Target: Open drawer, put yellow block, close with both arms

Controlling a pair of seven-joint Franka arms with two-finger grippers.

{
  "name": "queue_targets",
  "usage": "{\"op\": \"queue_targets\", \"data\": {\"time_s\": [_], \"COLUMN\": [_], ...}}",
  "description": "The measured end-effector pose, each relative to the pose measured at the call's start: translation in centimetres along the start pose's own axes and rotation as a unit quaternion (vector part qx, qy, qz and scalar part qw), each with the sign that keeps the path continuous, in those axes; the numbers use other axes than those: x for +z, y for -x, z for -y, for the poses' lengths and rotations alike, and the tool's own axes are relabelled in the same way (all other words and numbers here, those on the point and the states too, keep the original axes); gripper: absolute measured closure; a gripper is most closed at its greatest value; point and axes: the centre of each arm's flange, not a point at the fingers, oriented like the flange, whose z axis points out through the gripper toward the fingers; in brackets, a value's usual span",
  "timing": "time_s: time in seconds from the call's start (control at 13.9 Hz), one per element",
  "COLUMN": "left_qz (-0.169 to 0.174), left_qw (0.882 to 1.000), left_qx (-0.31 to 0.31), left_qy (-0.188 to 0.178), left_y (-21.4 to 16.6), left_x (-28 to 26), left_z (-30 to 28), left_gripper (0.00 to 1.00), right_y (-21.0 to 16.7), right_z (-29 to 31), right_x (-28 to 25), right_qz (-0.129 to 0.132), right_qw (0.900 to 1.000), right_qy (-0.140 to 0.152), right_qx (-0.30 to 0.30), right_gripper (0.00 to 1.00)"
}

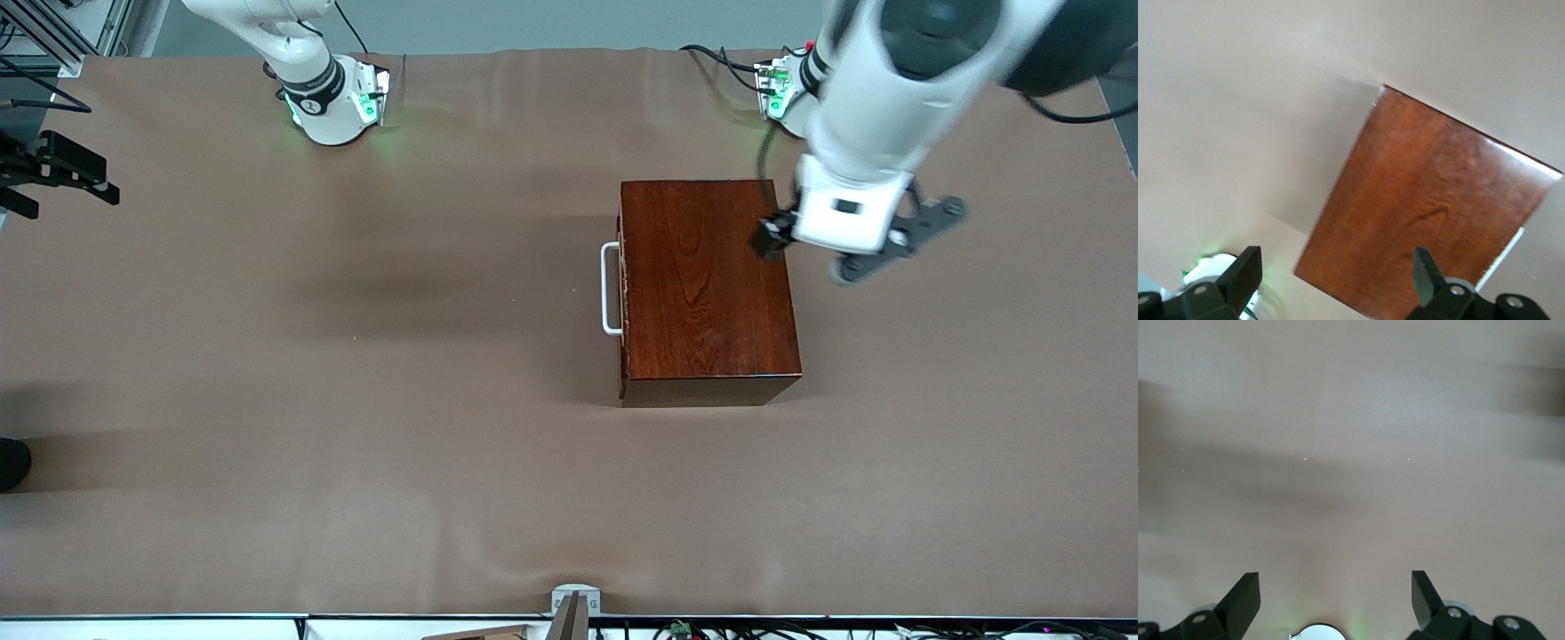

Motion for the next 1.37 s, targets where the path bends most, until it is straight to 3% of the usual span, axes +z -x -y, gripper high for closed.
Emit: {"op": "queue_targets", "data": {"time_s": [0.22,0.5,0.79,1.37], "left_qz": [0.009,0.006,-0.017,-0.071], "left_qw": [0.996,0.978,0.979,0.975], "left_qx": [0.087,0.205,0.203,0.208], "left_qy": [0.01,0.026,0.007,0.032], "left_y": [-2.8,-5.2,-5.6,-4.0], "left_x": [-1.2,-3.0,-4.1,-1.7], "left_z": [6.5,13.6,16.0,17.4], "left_gripper": [0.0,0.0,0.0,0.0], "right_y": [0.0,0.1,0.2,0.2], "right_z": [0.0,0.0,0.0,0.1], "right_x": [0.0,0.1,0.2,0.2], "right_qz": [0.002,0.005,0.009,0.01], "right_qw": [1.0,1.0,1.0,1.0], "right_qy": [0.0,-0.001,-0.002,-0.002], "right_qx": [0.0,0.0,0.0,-0.001], "right_gripper": [0.0,0.0,0.0,0.0]}}
